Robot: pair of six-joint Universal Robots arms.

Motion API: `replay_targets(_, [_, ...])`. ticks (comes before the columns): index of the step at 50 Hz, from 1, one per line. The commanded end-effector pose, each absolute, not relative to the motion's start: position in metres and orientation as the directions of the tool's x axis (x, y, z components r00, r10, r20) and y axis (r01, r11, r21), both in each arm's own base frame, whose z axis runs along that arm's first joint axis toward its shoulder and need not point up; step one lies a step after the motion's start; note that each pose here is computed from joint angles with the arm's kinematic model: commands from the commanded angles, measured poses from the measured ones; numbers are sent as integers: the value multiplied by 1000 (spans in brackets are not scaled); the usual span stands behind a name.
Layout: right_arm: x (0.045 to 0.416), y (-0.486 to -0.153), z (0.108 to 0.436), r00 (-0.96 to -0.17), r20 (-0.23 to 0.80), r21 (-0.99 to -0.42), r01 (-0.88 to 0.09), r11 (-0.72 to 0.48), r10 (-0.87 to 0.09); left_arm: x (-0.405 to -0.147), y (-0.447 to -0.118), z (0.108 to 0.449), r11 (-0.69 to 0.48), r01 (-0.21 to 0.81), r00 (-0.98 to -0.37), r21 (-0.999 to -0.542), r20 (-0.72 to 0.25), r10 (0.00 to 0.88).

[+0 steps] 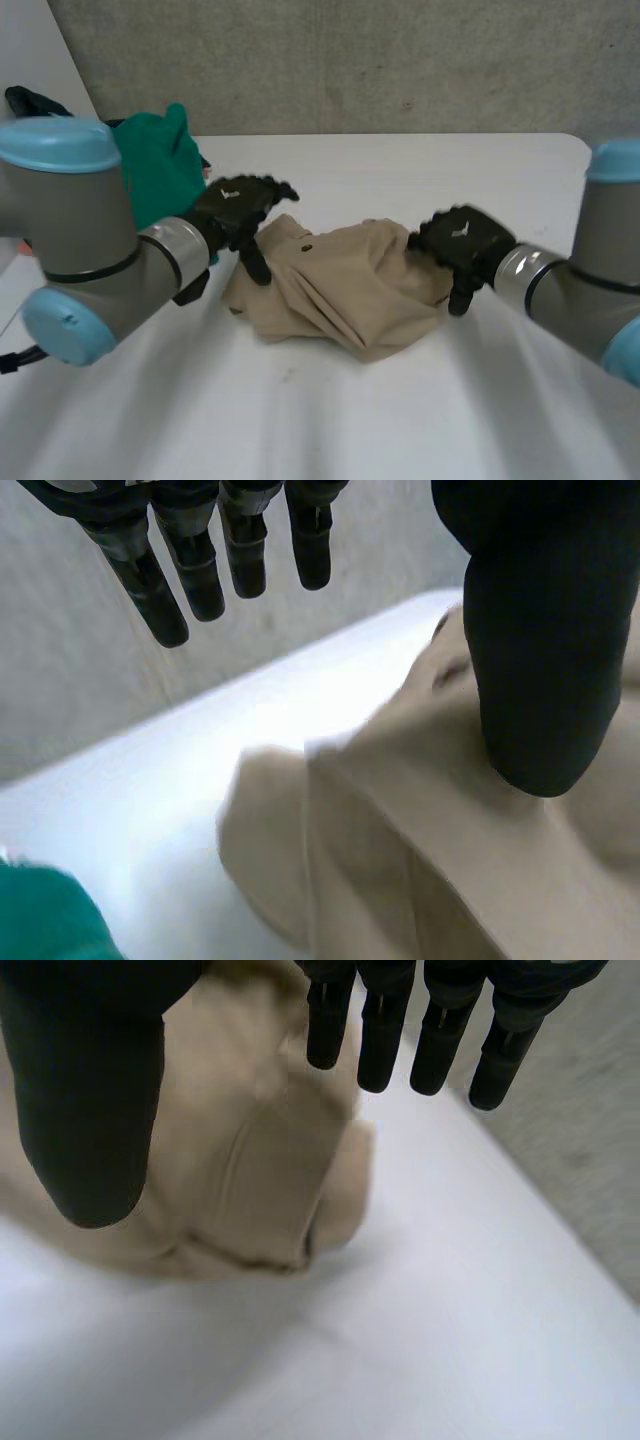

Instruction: Fold the laundry.

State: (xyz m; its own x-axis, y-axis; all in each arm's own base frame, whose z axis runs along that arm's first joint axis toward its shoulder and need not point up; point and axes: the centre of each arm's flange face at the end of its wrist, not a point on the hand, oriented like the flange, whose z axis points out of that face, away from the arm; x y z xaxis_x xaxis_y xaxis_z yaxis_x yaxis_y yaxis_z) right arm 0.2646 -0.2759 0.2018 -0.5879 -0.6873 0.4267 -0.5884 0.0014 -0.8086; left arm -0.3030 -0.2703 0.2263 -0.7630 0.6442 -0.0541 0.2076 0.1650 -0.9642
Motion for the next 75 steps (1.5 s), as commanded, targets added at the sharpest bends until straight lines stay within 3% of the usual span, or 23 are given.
replay_targets(1, [266, -269, 243, -609, 414, -850, -525, -47, -677, -287, -260, 256, 84, 158, -785, -984, -73, 615])
replay_targets(7, [270, -273, 256, -575, 482, -824, -553, -120, -661, -270, -256, 250, 148, 177, -817, -973, -61, 574])
replay_targets(14, [284, -289, 251, -483, 591, -759, -604, -244, -646, -258, -246, 231, 266, 198, -849, -943, -30, 528])
replay_targets(23, [295, -310, 210, -361, 627, -677, -691, -254, -691, -257, -229, 208, 397, 179, -860, -900, 52, 508])
replay_targets(34, [290, -308, 163, -242, 589, -596, -775, -212, -771, -275, -194, 169, 483, 276, -815, -831, 64, 576])
replay_targets(42, [294, -318, 156, -319, 584, -647, -739, -190, -746, -299, -219, 145, 417, 318, -811, -851, -17, 585])
replay_targets(47, [289, -317, 171, -354, 581, -658, -734, -168, -733, -301, -230, 165, 385, 378, -817, -842, -108, 566])
replay_targets(50, [280, -316, 207, -382, 607, -668, -720, -187, -697, -289, -228, 203, 373, 366, -848, -853, -140, 512])
replay_targets(55, [266, -303, 293, -457, 683, -689, -663, -295, -569, -273, -222, 288, 167, 212, -880, -963, -113, 461])
replay_targets(59, [254, -288, 344, -537, 683, -722, -599, -346, -495, -261, -223, 326, 42, 125, -892, -991, -94, 442])
replay_targets(61, [251, -282, 355, -553, 672, -735, -577, -356, -492, -257, -225, 333, 16, 109, -897, -994, -92, 432])
replay_targets(68, [258, -266, 350, -522, 634, -763, -545, -349, -570, -248, -258, 329, 24, 95, -922, -995, -79, 379])
replay_targets(72, [275, -271, 321, -499, 605, -775, -547, -316, -621, -255, -290, 304, 79, 120, -924, -990, -83, 373])
replay_targets(75, [286, -288, 292, -524, 582, -784, -564, -259, -622, -261, -320, 281, 106, 135, -929, -985, -89, 359])
